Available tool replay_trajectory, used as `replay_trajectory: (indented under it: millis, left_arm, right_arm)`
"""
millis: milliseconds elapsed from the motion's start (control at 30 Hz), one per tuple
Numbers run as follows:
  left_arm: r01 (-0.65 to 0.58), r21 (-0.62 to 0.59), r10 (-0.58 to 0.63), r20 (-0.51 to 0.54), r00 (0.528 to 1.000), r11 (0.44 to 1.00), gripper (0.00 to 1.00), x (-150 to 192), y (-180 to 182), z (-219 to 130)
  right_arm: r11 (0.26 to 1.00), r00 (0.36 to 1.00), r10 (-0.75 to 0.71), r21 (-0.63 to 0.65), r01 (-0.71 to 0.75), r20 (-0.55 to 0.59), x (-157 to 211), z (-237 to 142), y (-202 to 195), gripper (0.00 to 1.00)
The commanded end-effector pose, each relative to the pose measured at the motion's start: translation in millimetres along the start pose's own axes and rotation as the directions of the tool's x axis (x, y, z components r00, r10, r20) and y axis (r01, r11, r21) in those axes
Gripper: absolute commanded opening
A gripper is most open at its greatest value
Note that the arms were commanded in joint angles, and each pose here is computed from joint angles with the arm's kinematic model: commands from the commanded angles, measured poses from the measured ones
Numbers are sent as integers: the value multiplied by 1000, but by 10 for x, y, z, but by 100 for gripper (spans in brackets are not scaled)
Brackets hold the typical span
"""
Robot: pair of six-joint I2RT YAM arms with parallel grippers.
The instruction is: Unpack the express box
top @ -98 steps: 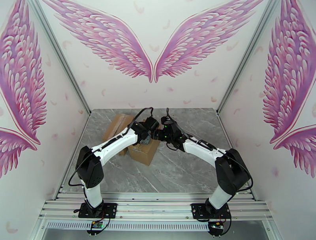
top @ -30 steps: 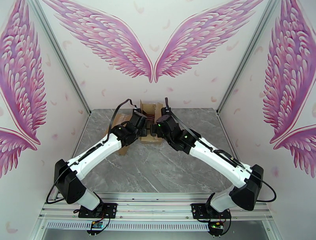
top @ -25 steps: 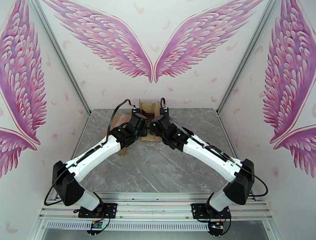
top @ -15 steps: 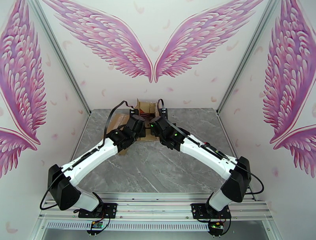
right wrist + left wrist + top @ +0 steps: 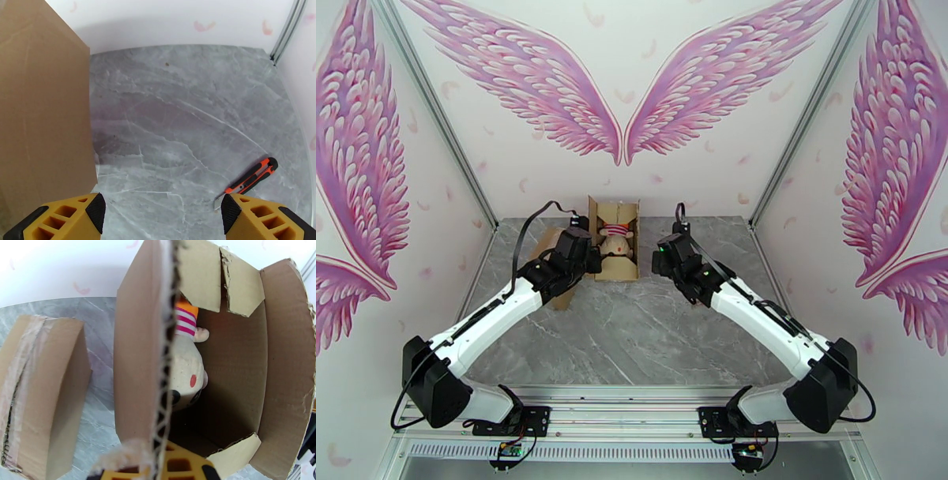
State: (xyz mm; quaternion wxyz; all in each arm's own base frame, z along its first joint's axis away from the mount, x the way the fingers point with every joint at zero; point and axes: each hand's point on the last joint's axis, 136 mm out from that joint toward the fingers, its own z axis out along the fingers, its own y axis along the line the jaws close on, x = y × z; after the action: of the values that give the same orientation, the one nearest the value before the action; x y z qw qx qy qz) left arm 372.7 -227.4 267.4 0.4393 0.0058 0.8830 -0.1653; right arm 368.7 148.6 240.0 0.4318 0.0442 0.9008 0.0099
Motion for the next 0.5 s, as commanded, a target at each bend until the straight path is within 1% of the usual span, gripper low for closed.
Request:
replay_trajectory:
  millis: [0,133,233,300,333,400,467]
  left_arm:
    - [10,63,-13,46,999,998,0,-141,-139,-45]
    - [14,45,-17,57,998,999,0,-145,-167,13]
    - [8,46,-12,66,998,999,0,-144,-232,68]
    - [6,46,-9,74,997,999,0,-135,-280,118]
    - [5,42,-8,74,997,999,0,-127,-297,142]
    - [-1,46,-3,79,997,999,0,-119,-357,183]
    - [-11,49,7,80,997,999,0,-100,-418,211]
  right_arm:
    - [994,999,37,-107,-34,25,-91,-209,76,81]
    - [971,993,66,-235,-41,101,-300,-561,221,73]
    - [946,988,56,-323,-7,142,-439,-828,437,68]
    - [913,985,73,-408,-4,154,-503,-981,648,61]
    - [896,984,80,-444,-2,157,-527,-1031,745,58]
    - [866,983,104,-499,-15,152,-580,-1100,933,56]
    - [844,984,124,-535,-35,131,-600,-1075,1079,55]
